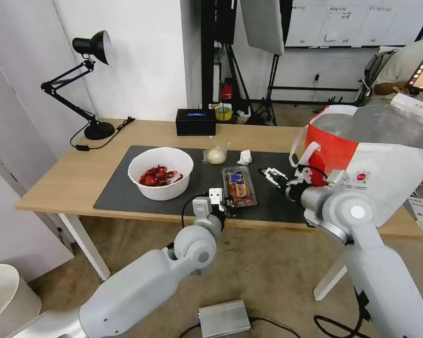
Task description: Pick up the trash from the table and place it into the takeout bag.
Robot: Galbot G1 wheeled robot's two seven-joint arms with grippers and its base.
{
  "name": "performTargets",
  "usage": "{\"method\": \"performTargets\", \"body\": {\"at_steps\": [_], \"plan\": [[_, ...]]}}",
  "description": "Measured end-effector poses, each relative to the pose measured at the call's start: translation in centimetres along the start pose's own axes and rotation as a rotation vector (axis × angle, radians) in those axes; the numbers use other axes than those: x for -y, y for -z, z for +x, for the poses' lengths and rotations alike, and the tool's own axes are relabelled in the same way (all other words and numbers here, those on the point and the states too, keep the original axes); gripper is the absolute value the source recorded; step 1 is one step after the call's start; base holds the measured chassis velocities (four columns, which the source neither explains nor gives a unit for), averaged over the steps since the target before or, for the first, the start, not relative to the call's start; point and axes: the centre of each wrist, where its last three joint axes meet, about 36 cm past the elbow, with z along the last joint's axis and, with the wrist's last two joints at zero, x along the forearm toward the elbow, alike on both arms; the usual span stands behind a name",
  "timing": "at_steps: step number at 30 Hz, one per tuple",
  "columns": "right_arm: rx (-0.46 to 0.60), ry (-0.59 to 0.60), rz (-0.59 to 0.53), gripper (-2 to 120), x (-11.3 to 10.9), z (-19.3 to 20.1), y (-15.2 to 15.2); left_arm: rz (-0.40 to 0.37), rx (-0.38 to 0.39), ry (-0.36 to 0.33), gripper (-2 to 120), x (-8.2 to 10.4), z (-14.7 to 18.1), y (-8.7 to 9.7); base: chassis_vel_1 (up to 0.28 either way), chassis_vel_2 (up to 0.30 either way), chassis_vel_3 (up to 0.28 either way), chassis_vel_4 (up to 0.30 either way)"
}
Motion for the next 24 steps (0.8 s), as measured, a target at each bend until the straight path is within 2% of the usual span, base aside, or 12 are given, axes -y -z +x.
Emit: {"method": "performTargets", "body": {"at_steps": [14, 24], "plan": [[-0.034, -0.011, 0.015, 100, -1.8, -3.1, 1.0, -0.003, 0.0, -0.001, 0, 0.3, -0.1, -0.1, 0.0, 0.0, 0.0, 0.0], [-0.052, -0.023, 0.029, 100, -2.3, -4.5, 2.3, -0.003, 0.0, -0.002, 0, 0.4, 0.0, -0.2, 0.0, 0.0, 0.0, 0.0]]}}
